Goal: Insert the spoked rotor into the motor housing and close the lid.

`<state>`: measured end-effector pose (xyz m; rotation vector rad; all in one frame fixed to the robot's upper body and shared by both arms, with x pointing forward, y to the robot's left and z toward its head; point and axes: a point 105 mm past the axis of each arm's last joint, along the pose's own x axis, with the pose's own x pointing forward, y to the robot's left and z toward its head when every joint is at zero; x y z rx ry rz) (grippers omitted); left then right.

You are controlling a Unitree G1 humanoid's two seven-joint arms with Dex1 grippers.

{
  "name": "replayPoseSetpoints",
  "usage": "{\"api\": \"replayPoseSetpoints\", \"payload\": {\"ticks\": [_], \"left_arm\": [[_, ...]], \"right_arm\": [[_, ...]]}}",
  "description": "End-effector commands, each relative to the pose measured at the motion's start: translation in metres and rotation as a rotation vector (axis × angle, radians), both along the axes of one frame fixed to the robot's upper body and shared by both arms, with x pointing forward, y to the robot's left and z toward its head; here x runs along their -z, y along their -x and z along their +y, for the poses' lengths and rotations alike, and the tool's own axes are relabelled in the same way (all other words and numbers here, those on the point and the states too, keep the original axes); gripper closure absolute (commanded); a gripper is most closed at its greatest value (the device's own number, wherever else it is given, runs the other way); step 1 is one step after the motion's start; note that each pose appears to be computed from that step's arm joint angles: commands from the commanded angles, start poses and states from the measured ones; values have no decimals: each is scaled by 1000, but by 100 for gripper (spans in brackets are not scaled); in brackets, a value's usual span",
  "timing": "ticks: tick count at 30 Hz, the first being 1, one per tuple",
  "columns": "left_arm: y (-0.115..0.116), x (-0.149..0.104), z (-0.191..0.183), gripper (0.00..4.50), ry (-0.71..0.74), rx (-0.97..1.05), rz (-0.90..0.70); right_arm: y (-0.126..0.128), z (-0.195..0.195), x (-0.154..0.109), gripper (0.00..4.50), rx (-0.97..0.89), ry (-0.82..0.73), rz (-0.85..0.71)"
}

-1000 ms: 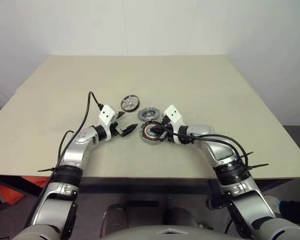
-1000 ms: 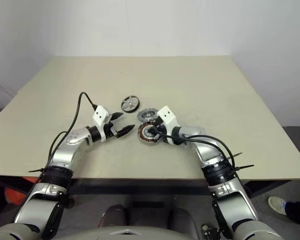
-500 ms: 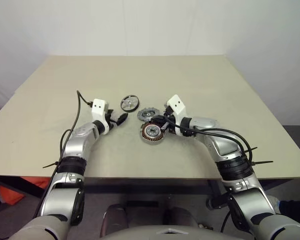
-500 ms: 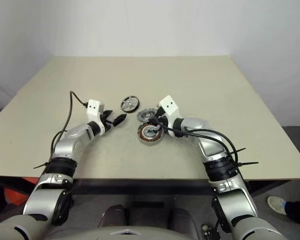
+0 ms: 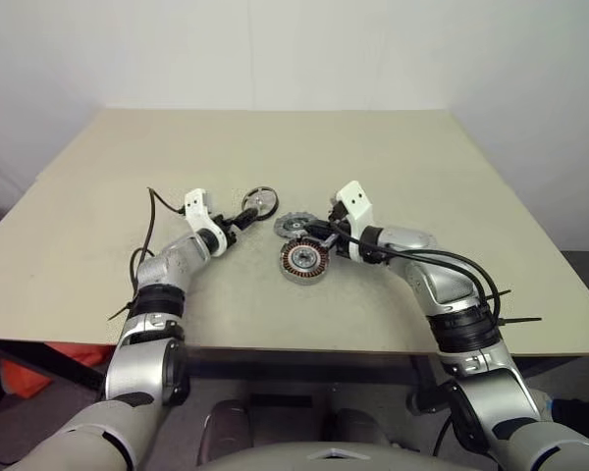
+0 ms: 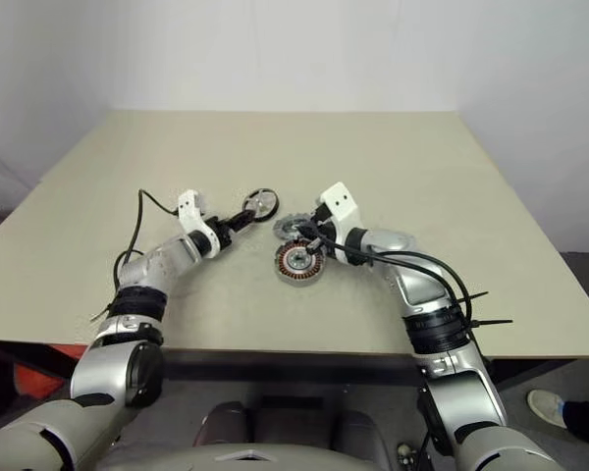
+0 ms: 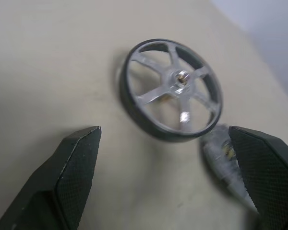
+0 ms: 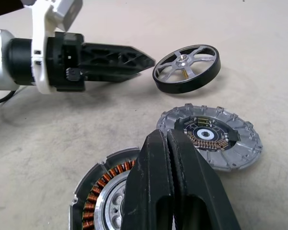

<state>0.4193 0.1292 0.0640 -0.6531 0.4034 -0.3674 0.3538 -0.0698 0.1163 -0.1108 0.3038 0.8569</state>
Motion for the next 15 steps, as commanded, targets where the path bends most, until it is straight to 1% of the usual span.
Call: {"api": "replayPoseSetpoints", "payload": {"ticks": [1, 3, 7, 15], "left_arm": [[-6, 3, -14, 0, 65, -18, 66], [-9, 4, -16, 0, 76, -43, 90], [-16, 2, -22, 0, 160, -102, 146], [-23, -14, -55, 0, 251, -57, 157]], "right_arm": [[-5, -1, -18, 445, 8, -30, -56], [-6, -2, -18, 445, 12, -31, -56], [-7, -5, -19, 445, 28, -33, -59], [-10, -8, -19, 445, 50, -36, -65]]}}
